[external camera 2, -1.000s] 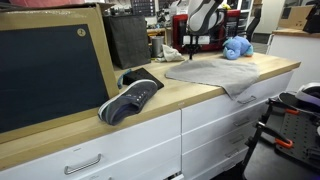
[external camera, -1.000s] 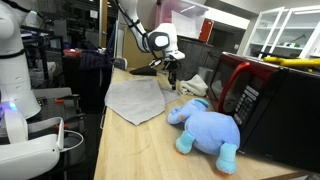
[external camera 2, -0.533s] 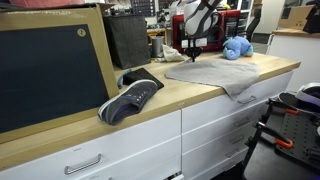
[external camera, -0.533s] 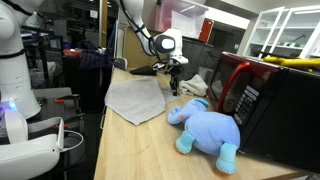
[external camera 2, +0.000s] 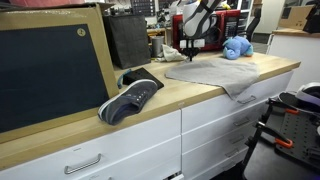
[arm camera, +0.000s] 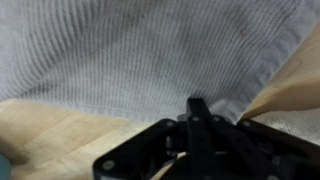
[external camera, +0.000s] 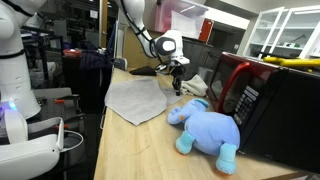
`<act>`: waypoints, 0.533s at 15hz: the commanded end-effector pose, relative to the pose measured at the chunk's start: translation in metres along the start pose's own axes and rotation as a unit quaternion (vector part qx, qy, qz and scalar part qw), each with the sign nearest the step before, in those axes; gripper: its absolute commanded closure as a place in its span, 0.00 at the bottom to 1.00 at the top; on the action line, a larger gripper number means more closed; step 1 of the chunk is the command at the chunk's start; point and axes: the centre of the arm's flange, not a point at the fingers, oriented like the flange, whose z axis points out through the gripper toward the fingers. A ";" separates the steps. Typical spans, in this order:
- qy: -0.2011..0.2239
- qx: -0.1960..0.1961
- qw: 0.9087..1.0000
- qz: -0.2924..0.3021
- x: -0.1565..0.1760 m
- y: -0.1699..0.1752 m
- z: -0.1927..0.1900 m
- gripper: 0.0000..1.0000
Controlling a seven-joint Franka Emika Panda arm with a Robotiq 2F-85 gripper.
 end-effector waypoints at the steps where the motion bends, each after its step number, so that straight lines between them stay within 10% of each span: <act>1: 0.035 0.035 0.999 -0.008 -0.004 -0.017 0.014 1.00; 8: 0.107 0.095 0.990 -0.014 -0.001 -0.026 0.014 1.00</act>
